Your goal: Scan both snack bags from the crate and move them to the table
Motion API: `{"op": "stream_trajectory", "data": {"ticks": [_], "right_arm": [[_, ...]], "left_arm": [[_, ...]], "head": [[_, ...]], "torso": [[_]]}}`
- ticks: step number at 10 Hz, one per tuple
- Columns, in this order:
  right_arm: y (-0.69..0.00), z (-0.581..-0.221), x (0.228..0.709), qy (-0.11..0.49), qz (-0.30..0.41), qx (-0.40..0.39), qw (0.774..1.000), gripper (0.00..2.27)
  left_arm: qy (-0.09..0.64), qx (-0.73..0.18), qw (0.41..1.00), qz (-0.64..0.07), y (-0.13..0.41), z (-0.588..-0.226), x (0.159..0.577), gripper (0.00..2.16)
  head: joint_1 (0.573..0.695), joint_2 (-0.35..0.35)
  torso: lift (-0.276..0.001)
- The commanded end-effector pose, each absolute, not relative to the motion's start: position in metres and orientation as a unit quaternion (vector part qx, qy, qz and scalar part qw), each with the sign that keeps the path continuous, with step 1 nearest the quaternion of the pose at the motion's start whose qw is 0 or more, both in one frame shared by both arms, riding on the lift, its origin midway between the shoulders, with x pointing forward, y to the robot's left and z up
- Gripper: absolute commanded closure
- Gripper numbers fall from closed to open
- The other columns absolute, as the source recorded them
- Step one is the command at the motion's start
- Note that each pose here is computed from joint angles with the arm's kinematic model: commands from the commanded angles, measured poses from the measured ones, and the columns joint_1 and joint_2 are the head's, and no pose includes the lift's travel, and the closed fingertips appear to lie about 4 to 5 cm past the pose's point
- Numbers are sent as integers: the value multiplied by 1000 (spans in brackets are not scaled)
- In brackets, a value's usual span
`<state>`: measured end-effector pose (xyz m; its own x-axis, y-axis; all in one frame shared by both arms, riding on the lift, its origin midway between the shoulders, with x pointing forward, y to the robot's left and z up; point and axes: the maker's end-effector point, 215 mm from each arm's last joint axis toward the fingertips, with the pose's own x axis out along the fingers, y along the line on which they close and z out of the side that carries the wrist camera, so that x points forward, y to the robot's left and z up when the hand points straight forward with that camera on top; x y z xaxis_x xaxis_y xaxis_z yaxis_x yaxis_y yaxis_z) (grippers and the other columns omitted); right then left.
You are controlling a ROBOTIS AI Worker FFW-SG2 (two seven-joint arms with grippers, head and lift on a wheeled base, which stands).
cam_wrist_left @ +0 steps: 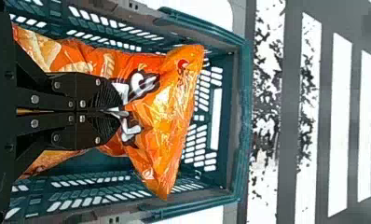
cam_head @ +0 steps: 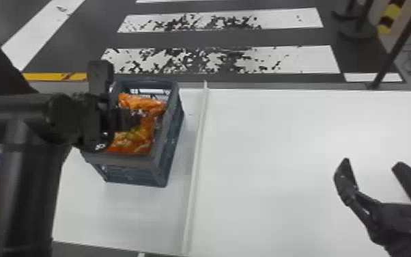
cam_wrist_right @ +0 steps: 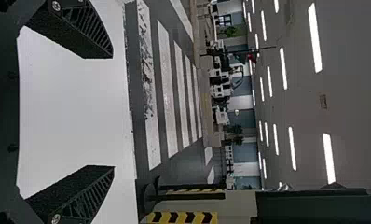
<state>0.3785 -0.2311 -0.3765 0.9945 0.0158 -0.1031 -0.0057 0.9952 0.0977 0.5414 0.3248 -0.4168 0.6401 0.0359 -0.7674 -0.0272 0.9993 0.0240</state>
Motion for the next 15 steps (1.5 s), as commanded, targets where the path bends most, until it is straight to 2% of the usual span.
{"op": "stream_trajectory", "data": {"ticks": [1, 5, 11, 15], "right_arm": [[-231, -376, 379, 51, 5, 49, 997, 76], [-237, -378, 377, 54, 2, 53, 997, 80], [-242, -379, 370, 54, -2, 50, 997, 80], [-247, -377, 366, 50, -7, 49, 998, 80]], "left_arm": [[411, 12, 911, 15, 320, -406, 541, 2142], [389, 30, 920, 24, 318, -393, 526, 2142], [382, 24, 923, 36, 334, -394, 524, 2142], [348, 27, 937, 32, 323, -371, 526, 2142]], "head": [[695, 115], [695, 100], [695, 115], [695, 105]], "torso": [[-87], [-87], [-87], [-87]]}}
